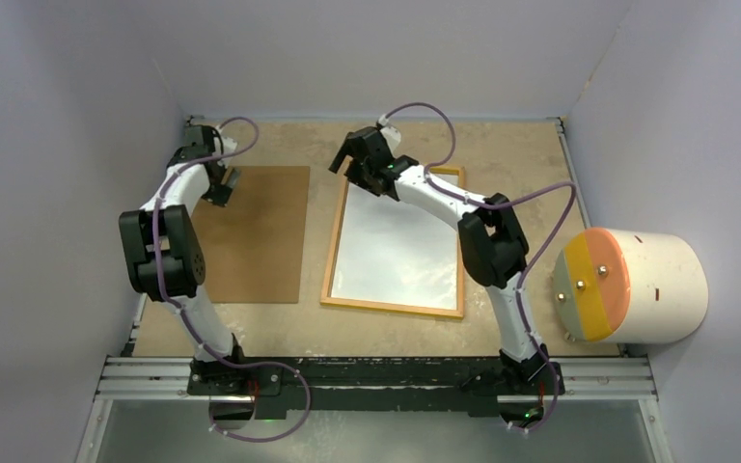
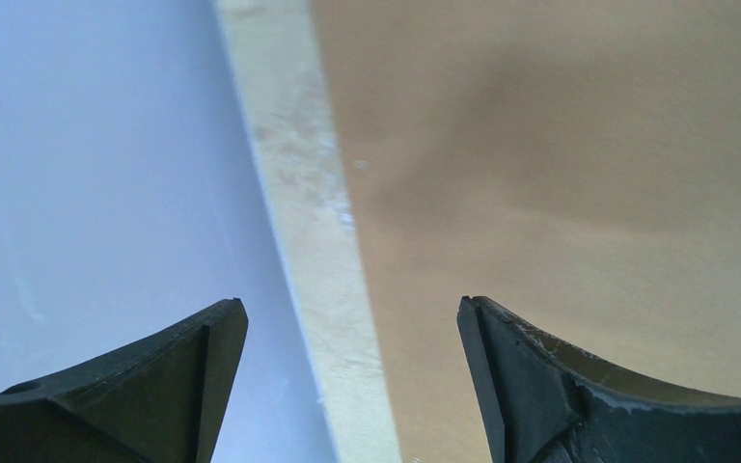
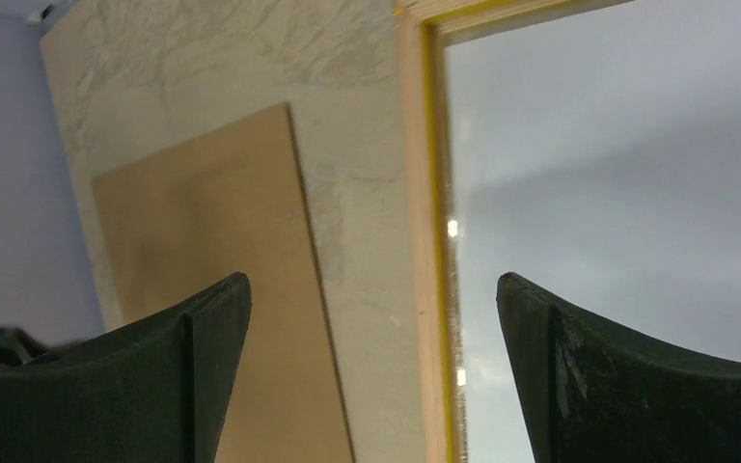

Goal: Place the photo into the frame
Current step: Turn over the photo from the photo frame, then pick up the photo frame item at the center of the board.

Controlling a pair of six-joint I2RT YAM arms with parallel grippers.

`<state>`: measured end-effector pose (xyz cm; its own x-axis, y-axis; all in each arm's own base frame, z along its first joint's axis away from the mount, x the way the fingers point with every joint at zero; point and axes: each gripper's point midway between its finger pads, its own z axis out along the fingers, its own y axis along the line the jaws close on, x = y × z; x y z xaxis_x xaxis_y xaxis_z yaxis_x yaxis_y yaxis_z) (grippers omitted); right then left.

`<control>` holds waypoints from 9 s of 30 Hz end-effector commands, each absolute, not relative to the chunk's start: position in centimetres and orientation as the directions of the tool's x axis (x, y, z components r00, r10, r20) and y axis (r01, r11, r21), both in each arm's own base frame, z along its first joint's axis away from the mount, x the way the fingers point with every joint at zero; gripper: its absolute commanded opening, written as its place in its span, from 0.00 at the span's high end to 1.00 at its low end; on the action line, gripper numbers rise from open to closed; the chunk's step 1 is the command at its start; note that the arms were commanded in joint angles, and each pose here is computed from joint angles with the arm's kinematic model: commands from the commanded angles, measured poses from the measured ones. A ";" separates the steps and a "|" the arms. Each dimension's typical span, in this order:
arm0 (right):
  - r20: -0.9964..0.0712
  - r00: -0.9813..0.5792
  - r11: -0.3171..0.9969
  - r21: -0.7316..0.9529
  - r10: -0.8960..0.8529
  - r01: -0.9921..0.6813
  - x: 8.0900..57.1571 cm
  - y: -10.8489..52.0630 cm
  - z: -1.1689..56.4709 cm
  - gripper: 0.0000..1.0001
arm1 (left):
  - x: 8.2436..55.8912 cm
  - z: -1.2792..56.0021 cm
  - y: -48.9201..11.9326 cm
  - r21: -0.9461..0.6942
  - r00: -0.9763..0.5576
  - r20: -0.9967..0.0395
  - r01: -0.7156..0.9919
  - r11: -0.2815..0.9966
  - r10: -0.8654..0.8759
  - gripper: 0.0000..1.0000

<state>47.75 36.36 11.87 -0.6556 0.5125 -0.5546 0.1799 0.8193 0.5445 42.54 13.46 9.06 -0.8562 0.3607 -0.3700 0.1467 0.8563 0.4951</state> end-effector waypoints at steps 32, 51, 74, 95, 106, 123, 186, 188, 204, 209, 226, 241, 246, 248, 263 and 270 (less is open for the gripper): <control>-0.421 -0.885 0.838 0.541 0.200 -0.068 38.5 49.2 2.7 0.01 | 36.9 -0.9 18.3 0.372 -0.946 -0.272 0.066 0.926 0.176 0.20; -0.175 -0.939 0.520 0.854 0.295 0.005 36.9 53.7 9.6 0.02 | 34.7 -3.5 13.0 0.183 -0.946 -0.198 0.221 0.958 0.256 0.19; -0.057 -0.982 -0.107 0.991 0.181 -0.077 32.9 53.2 24.2 0.09 | 34.7 -3.4 10.8 0.117 -0.940 -0.195 0.263 0.958 0.282 0.18; -0.180 -0.929 0.330 0.942 0.324 -0.068 34.1 49.7 20.3 0.39 | 37.4 -0.3 10.8 0.117 -0.926 -0.281 0.228 0.966 0.253 0.17; -0.199 -0.892 0.475 0.880 0.405 0.019 37.8 47.7 18.1 0.99 | 41.6 6.2 9.3 0.099 -0.841 -0.461 0.268 0.958 0.282 0.15; 0.072 -0.810 0.208 0.950 0.582 0.234 44.6 44.6 24.1 1.00 | 33.5 24.5 -3.5 0.321 0.038 -0.775 0.884 0.340 0.631 0.14; -0.984 0.028 0.289 -0.079 -0.177 -0.954 36.1 34.2 34.5 0.01 | 33.5 32.9 -6.9 0.747 0.501 -0.514 0.660 0.077 0.696 1.00; -0.970 0.140 0.224 -0.184 -0.198 -0.957 35.6 35.0 34.6 0.01 | 33.1 33.1 -7.1 0.745 0.512 -0.512 0.664 0.060 0.690 1.00; -0.846 0.399 0.034 -0.438 -0.353 -0.898 34.6 41.5 32.1 0.04 | 31.4 34.0 -7.6 0.766 0.566 -0.465 0.642 -0.010 0.681 1.00; -0.839 0.402 0.062 -0.454 -0.367 -0.889 35.9 42.1 30.8 0.09 | 31.1 34.0 -7.5 0.774 0.573 -0.445 0.633 -0.026 0.688 1.00; -0.807 0.394 0.144 -0.496 -0.439 -0.856 40.5 43.4 26.1 0.28 | 31.1 34.6 -7.3 0.789 0.581 -0.423 0.613 -0.032 0.695 1.00; -0.821 0.425 0.160 -0.512 -0.382 -0.844 40.4 44.1 27.1 1.00 | 32.5 35.2 -7.0 0.817 0.560 -0.428 0.575 0.039 0.709 0.77; -0.887 0.378 0.291 -0.447 -0.265 -0.846 40.4 44.2 30.8 1.00 | 35.5 40.5 -5.9 0.850 0.502 -0.511 0.416 0.323 0.698 0.17; -0.910 0.351 0.359 -0.410 -0.219 -0.839 40.8 44.0 32.6 1.00 | 36.7 43.1 -4.9 0.836 0.482 -0.549 0.332 0.437 0.683 0.14; -0.926 -0.272 0.349 0.354 0.263 -0.868 42.4 38.7 38.5 1.00 | 40.1 54.4 5.2 0.366 0.351 -0.875 0.026 0.930 0.334 0.07; -0.774 -0.531 0.184 0.611 0.346 -0.770 42.6 34.6 37.4 1.00 | 41.9 49.6 8.3 0.340 0.161 -0.926 -0.038 0.940 0.341 0.05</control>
